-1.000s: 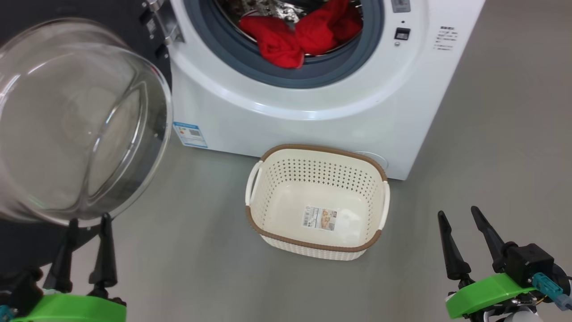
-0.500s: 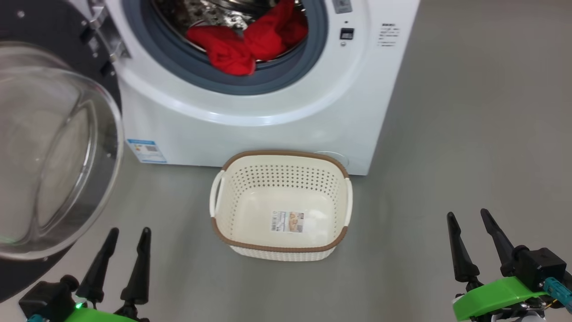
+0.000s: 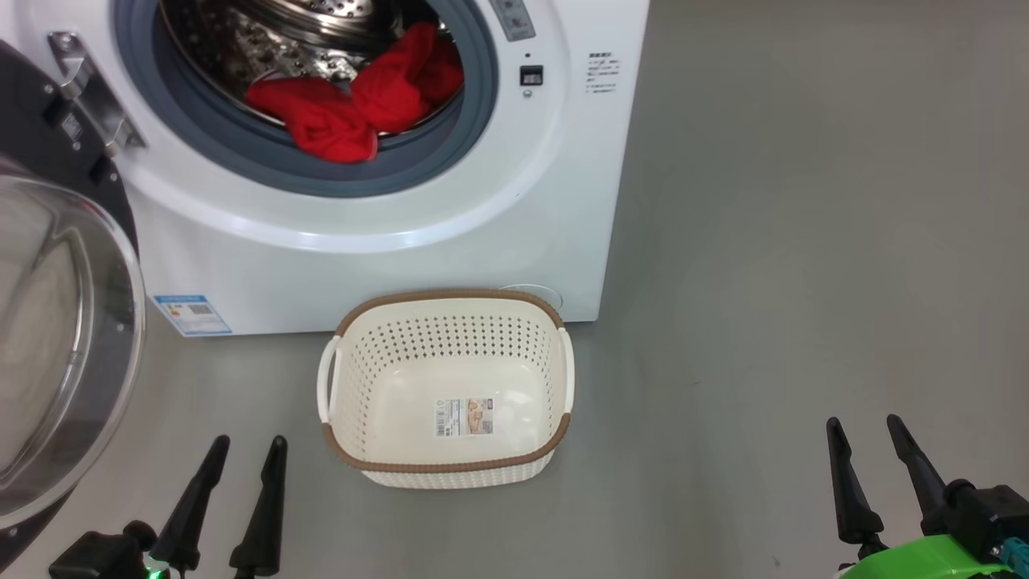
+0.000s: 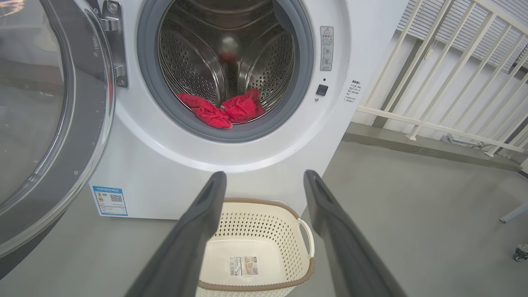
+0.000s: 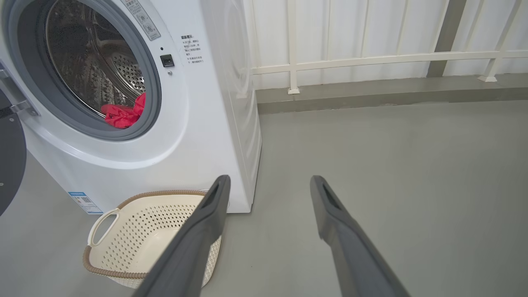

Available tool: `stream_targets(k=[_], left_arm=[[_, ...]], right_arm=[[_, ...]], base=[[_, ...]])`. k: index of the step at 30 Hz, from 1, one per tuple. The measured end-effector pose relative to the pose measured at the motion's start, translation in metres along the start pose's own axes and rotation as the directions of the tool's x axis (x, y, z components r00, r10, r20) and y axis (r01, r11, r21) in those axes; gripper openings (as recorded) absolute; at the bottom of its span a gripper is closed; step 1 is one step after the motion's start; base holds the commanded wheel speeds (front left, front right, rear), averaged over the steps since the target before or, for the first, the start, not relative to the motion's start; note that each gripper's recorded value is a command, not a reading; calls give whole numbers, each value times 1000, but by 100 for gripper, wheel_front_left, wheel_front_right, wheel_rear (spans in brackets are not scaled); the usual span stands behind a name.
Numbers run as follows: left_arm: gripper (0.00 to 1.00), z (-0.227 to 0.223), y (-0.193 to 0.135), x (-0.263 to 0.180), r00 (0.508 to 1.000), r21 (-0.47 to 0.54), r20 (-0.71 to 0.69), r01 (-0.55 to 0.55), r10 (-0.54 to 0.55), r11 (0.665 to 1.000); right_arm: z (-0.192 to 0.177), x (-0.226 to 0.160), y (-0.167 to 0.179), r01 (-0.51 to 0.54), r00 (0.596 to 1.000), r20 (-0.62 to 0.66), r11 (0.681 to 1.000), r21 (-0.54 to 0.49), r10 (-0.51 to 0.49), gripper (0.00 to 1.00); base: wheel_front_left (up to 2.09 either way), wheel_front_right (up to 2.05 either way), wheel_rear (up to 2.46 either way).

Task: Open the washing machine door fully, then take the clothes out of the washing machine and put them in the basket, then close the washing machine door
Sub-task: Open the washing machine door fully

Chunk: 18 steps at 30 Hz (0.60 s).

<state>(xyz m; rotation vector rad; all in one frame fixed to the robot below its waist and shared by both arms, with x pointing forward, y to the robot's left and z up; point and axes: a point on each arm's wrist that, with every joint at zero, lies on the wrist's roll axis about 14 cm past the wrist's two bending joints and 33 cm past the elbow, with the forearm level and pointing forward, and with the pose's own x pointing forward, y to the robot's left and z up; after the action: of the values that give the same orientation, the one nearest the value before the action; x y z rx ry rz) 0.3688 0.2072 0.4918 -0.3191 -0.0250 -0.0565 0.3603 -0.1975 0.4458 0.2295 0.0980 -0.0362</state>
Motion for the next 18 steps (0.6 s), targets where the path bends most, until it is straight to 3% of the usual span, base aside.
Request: stream_targets(k=[18], left_arm=[[100,1,-2,1,1000,22,4,5,-5,1000]], right_arm=[[3,-9,-14,47,999,13,999,25,-48,100]], base=[[0,0,0]])
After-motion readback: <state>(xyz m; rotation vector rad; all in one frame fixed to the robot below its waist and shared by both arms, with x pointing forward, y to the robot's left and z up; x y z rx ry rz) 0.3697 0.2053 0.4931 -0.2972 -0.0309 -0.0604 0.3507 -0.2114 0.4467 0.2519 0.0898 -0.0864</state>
